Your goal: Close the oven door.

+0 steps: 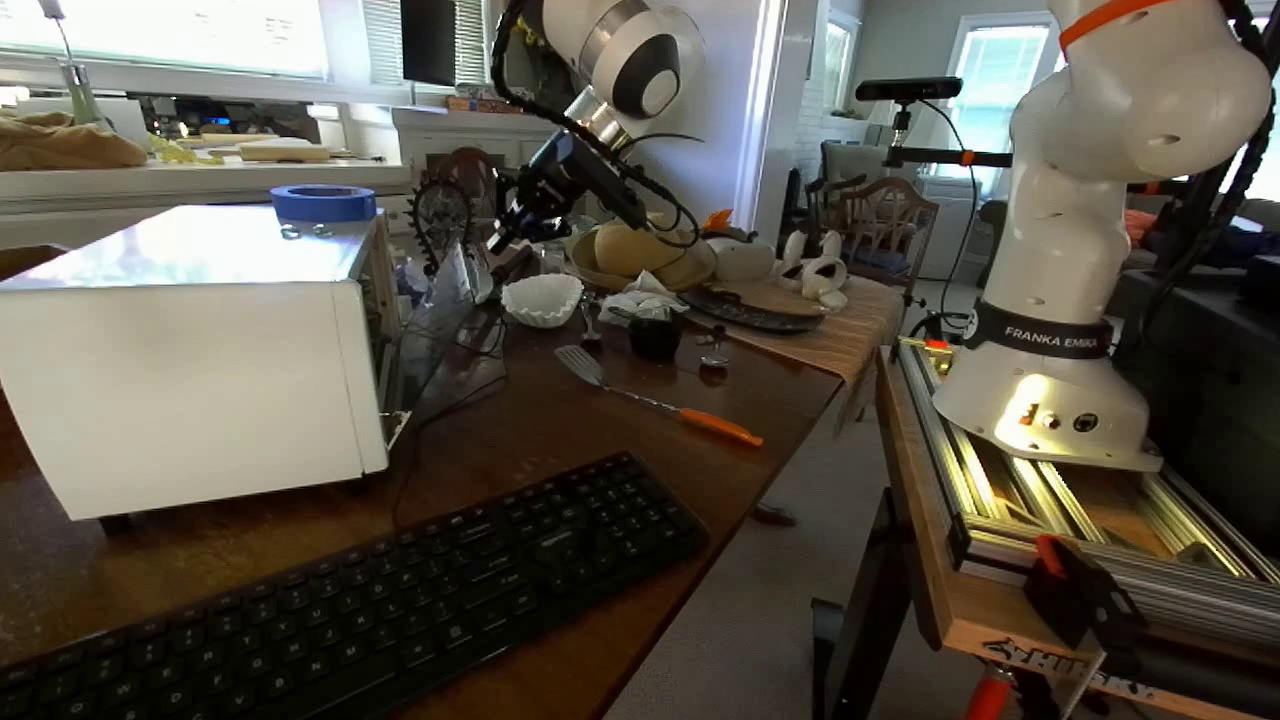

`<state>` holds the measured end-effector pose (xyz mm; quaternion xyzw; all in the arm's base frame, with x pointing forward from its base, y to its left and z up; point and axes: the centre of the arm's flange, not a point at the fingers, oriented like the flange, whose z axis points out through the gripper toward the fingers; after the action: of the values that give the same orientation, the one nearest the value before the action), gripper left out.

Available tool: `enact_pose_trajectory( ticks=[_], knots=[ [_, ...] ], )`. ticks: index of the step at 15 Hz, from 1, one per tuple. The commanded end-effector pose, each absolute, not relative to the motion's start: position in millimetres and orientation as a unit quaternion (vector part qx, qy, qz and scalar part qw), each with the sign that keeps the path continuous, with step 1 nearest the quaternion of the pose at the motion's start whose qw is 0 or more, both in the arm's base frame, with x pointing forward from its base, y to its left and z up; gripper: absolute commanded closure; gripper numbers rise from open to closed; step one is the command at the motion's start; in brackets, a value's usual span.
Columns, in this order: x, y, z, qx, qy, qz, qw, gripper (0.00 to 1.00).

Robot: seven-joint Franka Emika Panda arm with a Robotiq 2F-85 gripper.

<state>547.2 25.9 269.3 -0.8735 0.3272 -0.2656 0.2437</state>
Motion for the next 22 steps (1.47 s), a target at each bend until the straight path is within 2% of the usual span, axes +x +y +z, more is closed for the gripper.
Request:
enact_pose_trajectory(
  ticks=[1, 22],
  knots=[
    [562, 31, 254, -0.871, 0.316, -0.272, 0.261, 1.00],
    [612, 49, 251, -0.856, 0.271, -0.308, 0.314, 1.00]
  ],
)
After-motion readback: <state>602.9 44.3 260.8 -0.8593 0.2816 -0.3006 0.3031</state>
